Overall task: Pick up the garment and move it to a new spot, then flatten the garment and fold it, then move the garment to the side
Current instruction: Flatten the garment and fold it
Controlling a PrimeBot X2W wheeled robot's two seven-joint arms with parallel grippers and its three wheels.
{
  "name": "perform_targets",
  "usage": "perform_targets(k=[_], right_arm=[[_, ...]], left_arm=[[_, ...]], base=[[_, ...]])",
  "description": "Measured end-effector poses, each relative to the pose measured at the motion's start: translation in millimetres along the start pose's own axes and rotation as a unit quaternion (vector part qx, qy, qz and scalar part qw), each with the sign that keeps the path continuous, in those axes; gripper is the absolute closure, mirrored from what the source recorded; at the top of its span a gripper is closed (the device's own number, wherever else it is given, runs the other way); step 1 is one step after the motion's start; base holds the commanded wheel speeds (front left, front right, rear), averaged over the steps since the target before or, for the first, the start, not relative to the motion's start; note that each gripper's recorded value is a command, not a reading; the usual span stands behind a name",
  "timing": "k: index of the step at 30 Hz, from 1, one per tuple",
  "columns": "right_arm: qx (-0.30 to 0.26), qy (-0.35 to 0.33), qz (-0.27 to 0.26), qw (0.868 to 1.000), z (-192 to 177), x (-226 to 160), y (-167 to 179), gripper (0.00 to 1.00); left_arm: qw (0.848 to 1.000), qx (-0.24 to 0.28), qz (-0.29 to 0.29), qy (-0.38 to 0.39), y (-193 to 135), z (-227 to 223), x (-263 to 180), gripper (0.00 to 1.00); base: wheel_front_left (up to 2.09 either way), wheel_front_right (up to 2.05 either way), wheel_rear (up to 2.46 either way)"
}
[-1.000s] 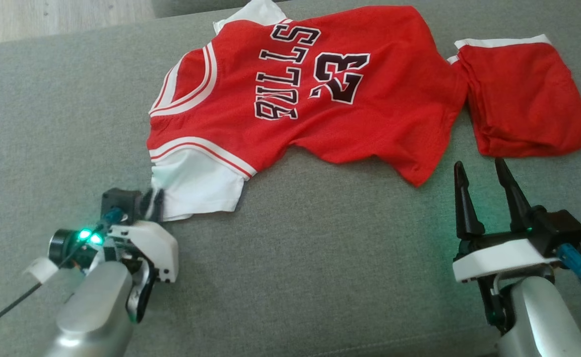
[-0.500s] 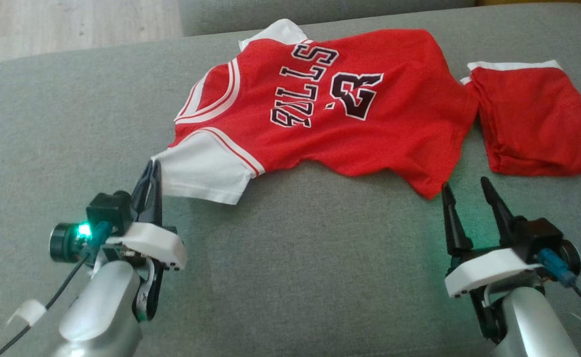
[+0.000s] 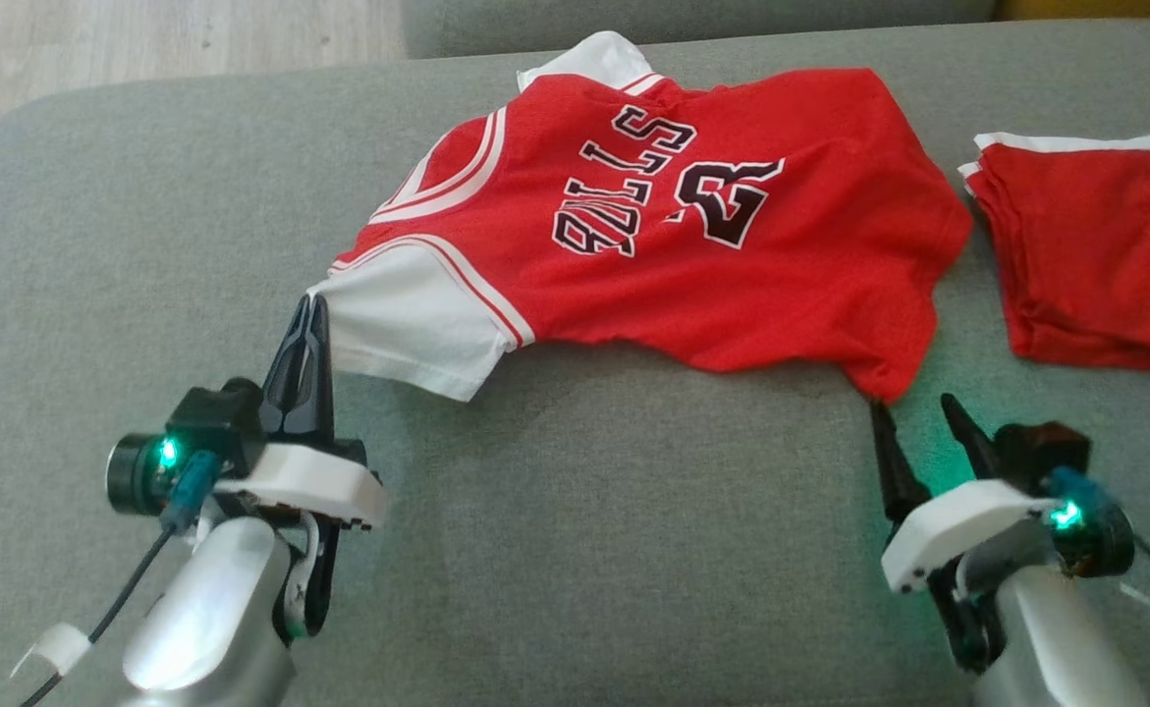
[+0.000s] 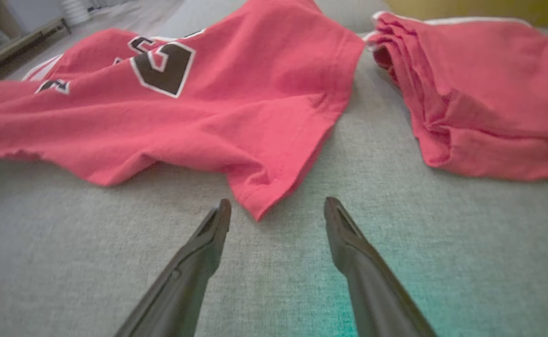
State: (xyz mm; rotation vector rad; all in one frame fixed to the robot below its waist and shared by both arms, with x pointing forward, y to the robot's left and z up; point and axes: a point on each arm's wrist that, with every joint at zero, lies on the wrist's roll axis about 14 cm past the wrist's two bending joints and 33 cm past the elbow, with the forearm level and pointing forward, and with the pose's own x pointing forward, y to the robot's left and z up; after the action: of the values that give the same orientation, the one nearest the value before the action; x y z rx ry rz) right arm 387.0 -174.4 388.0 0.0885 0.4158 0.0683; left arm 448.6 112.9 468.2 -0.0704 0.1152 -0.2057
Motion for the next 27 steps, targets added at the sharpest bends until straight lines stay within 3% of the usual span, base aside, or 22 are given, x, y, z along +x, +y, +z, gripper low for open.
perform_targets(k=[7, 13, 24, 25, 26, 27], right_arm=[[0.080, 0.029, -0.006, 0.996, -15, 11, 0, 0.00], [0.113, 0.027, -0.002, 0.993, -11, 25, 4, 0.00], [0.093, 0.034, 0.014, 0.995, -12, 37, 14, 0.00], [0.091, 0.035, 0.015, 0.995, -11, 37, 14, 0.05], [0.088, 0.035, 0.017, 0.995, -12, 37, 15, 0.38], [0.085, 0.036, 0.018, 0.996, -12, 36, 15, 1.00]], left_arm=[[1.000, -0.001, -0.003, -0.001, -2, 0, -1, 1.00], [1.000, -0.002, -0.006, 0.003, -3, -4, 0, 1.00], [1.000, 0.000, -0.005, 0.008, -3, -7, 1, 1.00], [1.000, 0.001, -0.006, 0.007, -3, -7, 1, 1.00], [1.000, 0.001, -0.007, 0.007, -3, -7, 1, 1.00], [1.000, 0.002, -0.007, 0.006, -4, -6, 2, 1.00]], base=[[0.00, 0.00, 0.00], [0.00, 0.00, 0.00], [0.00, 0.00, 0.00], [0.00, 0.00, 0.00], [0.00, 0.00, 0.00], [0.00, 0.00, 0.00]])
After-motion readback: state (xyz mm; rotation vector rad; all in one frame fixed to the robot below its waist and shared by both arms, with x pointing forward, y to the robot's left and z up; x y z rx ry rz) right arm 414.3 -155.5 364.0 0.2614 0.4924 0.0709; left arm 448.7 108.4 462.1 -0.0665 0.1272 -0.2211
